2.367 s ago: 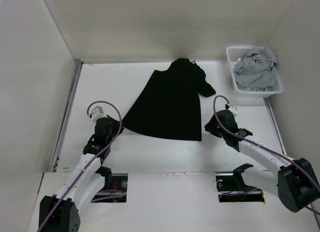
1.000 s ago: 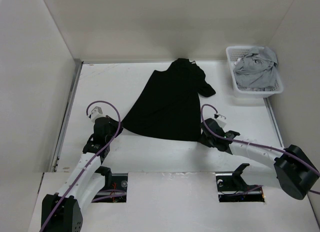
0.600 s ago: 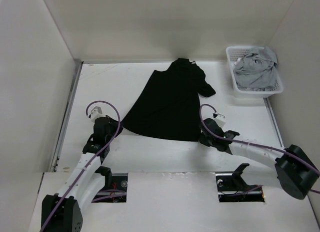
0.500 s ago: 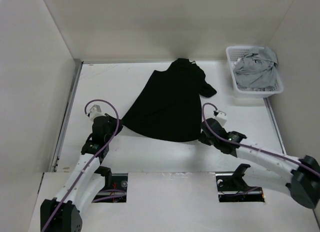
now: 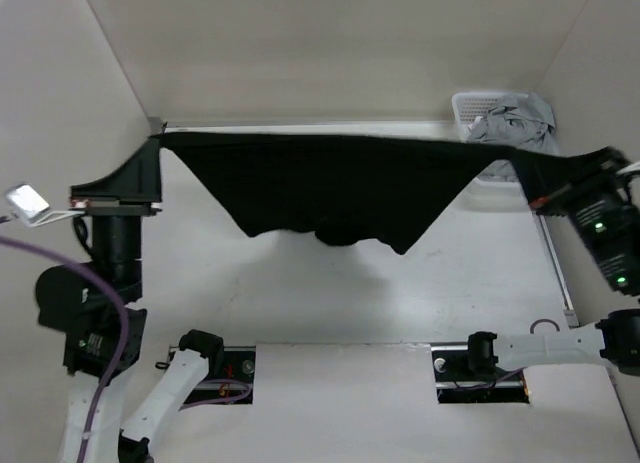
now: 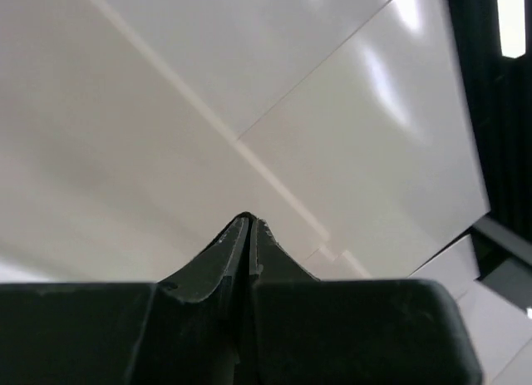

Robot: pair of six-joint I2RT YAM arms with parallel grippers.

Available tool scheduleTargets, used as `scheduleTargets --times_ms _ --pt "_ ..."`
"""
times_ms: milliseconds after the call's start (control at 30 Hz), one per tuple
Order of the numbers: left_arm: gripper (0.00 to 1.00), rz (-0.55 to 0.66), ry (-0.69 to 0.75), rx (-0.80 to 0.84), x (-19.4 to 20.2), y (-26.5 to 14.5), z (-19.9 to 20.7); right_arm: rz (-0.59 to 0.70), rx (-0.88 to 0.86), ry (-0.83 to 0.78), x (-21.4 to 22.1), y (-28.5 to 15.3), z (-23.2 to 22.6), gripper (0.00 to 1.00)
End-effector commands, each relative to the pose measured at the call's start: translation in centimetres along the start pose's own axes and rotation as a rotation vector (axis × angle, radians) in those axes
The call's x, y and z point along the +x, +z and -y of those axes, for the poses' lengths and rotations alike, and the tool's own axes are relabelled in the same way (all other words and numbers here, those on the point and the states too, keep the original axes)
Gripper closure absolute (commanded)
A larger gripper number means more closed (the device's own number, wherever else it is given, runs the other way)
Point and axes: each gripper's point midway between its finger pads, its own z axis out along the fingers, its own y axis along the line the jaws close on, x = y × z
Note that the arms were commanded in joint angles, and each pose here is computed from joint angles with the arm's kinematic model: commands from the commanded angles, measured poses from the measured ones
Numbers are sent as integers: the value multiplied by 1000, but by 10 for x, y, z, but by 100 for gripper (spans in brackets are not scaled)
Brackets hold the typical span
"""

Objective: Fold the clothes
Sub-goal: Flatten the tank top out

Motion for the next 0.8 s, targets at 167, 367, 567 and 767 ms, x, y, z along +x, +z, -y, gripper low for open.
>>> scheduleTargets --times_ms 167,367,567,767 --pt "100 145 38 104 -65 23 72 222 119 -291 -87 10 -19 100" --pt "100 79 136 -40 -21 74 19 297 135 -438 -49 44 -44 100" --pt "99 -60 193 -303 51 137 -108 180 118 -504 20 152 -24 100" --pt "100 -100 188 -401 67 200 -173 27 107 -369 27 278 28 100"
